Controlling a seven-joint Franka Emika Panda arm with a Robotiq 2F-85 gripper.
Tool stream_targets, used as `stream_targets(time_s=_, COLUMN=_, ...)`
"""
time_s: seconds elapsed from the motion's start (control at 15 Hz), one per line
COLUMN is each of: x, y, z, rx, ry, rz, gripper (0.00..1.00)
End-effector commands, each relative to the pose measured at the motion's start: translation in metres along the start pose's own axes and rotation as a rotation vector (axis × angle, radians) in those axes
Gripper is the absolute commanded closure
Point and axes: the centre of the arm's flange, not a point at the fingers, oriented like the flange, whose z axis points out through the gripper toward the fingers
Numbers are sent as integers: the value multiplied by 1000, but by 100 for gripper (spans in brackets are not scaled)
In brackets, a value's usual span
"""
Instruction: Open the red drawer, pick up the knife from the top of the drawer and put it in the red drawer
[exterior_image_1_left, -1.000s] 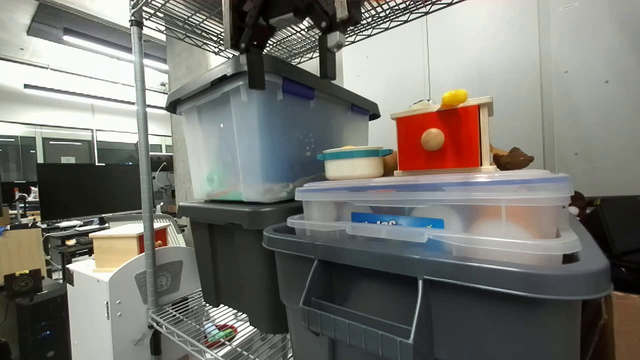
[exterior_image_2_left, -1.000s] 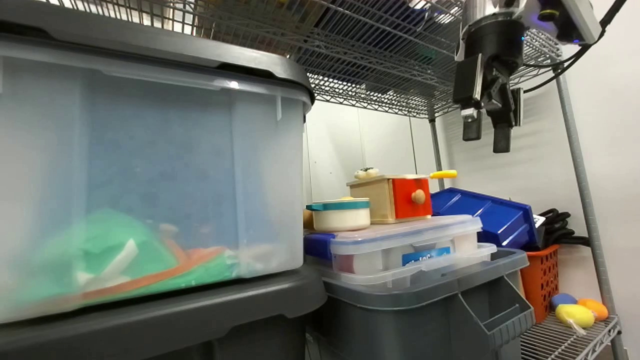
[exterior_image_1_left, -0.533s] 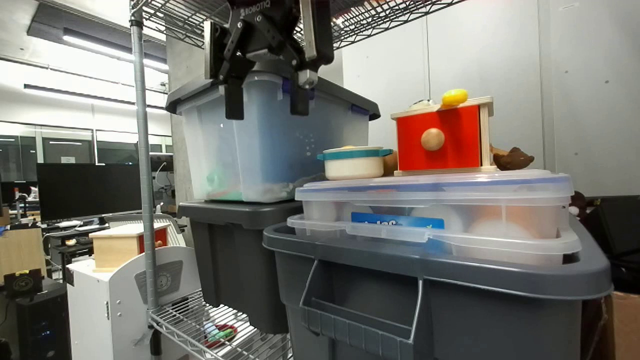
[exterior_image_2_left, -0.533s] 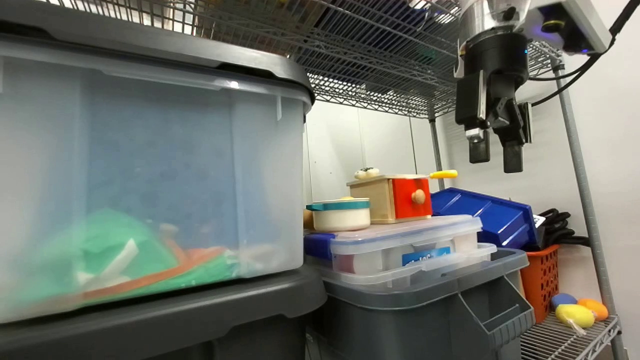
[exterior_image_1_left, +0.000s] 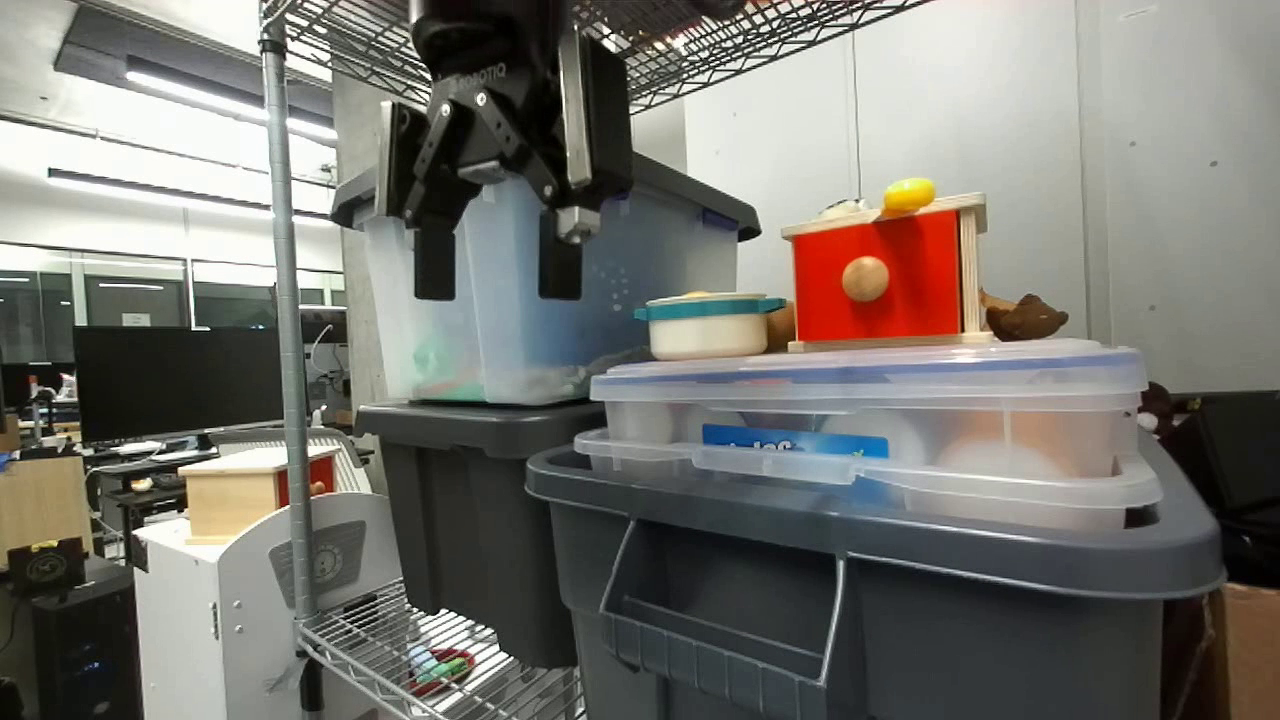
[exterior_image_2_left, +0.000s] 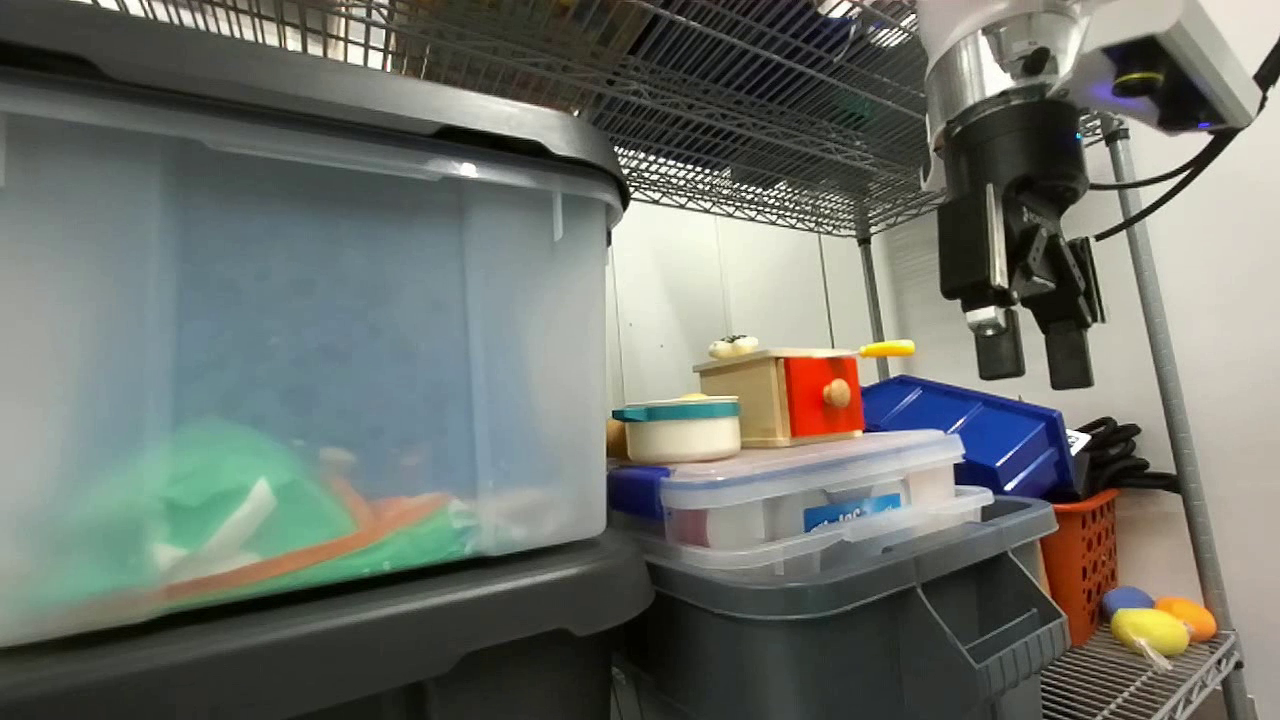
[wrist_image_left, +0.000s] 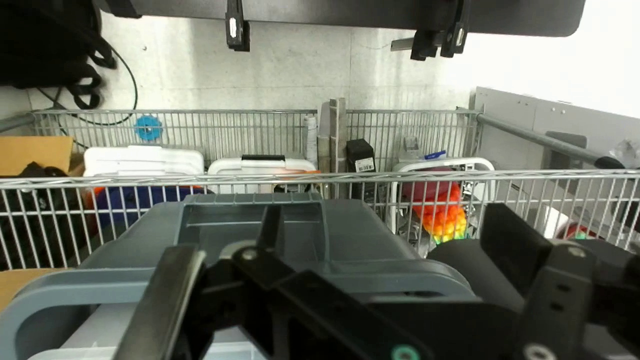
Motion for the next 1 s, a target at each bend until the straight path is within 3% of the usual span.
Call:
stream_targets(time_s=0.0, x=-6, y=-4, z=13, rx=-26, ry=-15, rz=16, gripper=0)
stream_targets(time_s=0.33, x=-2, y=-11, z=20, rx=-74, ry=-9, rz=33, gripper=0)
stream_targets(time_s=0.6, x=7, y=-19, z=29, rx=-157, ry=66, rz=32, gripper=0)
stream_targets(time_s=0.93, x=7, y=-20, z=34, rx=-123, ry=45, rz=19, gripper=0)
